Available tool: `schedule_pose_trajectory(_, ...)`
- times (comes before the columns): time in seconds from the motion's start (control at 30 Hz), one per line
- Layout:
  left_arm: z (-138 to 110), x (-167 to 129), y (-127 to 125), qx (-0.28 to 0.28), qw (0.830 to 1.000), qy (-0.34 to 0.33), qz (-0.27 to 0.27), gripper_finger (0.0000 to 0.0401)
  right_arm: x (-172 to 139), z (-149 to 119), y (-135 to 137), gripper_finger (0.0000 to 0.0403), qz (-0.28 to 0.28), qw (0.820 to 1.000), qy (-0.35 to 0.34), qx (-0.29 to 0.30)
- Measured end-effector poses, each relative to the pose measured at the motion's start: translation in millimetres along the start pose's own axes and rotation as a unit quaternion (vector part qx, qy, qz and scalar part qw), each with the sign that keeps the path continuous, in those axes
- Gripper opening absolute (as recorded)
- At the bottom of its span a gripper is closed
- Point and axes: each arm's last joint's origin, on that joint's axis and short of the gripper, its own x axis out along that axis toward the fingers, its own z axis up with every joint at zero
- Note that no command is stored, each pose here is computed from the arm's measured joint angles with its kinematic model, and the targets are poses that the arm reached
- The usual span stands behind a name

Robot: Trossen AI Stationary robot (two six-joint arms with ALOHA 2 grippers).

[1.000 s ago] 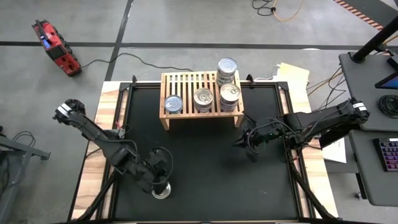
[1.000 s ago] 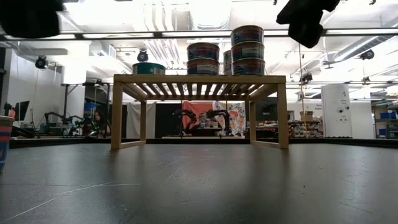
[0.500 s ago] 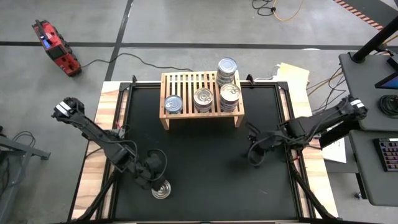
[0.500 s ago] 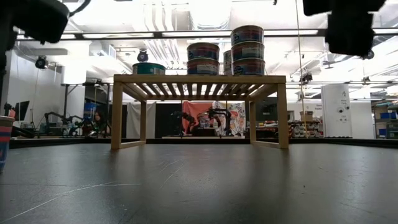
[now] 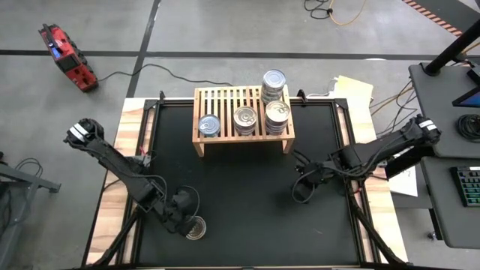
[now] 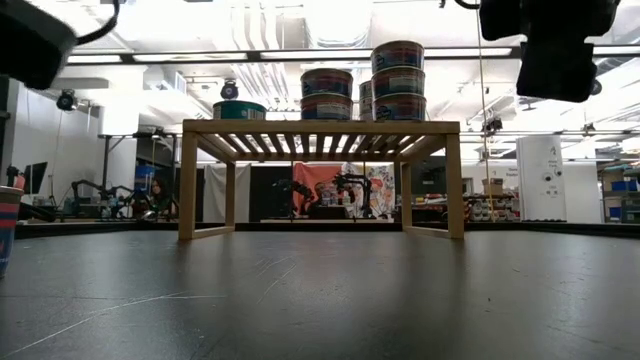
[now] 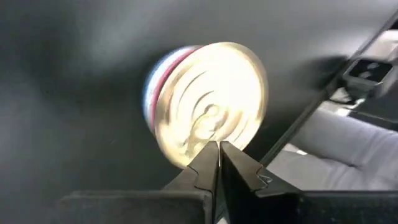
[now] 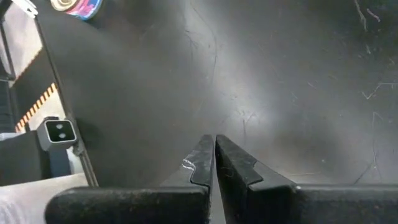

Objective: Stack canned seafood by type on shelf
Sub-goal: Stack the blue pink tuna can on top of the blue pink tuna can on the shelf

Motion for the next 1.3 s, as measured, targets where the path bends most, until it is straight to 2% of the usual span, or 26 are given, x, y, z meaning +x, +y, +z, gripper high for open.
schedule_pose_trajectory(0.27,-10,15,8,-0.002,0.998,0.025,0.055,0.0000,10,0,0,0.0009,-0.015,1.000,0.012,-0.009)
schedule_pose_trajectory(0.53,-11,16,4,-0.013,0.998,0.032,0.058,0.0000,16,0,0,0.0009,-0.023,0.999,0.018,-0.014)
schedule_pose_trajectory(0.67,-13,9,-6,-0.010,0.998,0.035,0.056,0.0000,17,0,1,0.0009,-0.022,0.999,0.017,-0.016)
schedule_pose_trajectory(0.7,-14,6,-7,-0.007,0.997,0.040,0.069,0.0000,17,0,1,0.0009,-0.022,0.999,0.017,-0.016)
schedule_pose_trajectory(0.83,-18,0,6,-0.002,0.979,0.051,0.198,0.0000,18,0,1,0.0009,-0.023,0.999,0.017,-0.019)
schedule_pose_trajectory(0.9,-18,3,7,0.003,0.976,0.050,0.213,0.0000,18,0,1,0.0009,-0.022,0.999,0.017,-0.021)
schedule_pose_trajectory(1.0,-19,17,4,0.003,0.980,0.053,0.193,0.0000,18,0,1,0.0009,-0.022,0.999,0.017,-0.021)
schedule_pose_trajectory(1.17,-17,44,-13,-0.013,0.991,0.055,0.120,0.0000,18,0,1,0.0009,-0.021,1.000,0.016,-0.016)
schedule_pose_trajectory(1.3,-6,63,-28,-0.011,0.997,-0.012,0.082,0.0000,18,0,1,0.0009,-0.020,1.000,0.015,-0.016)
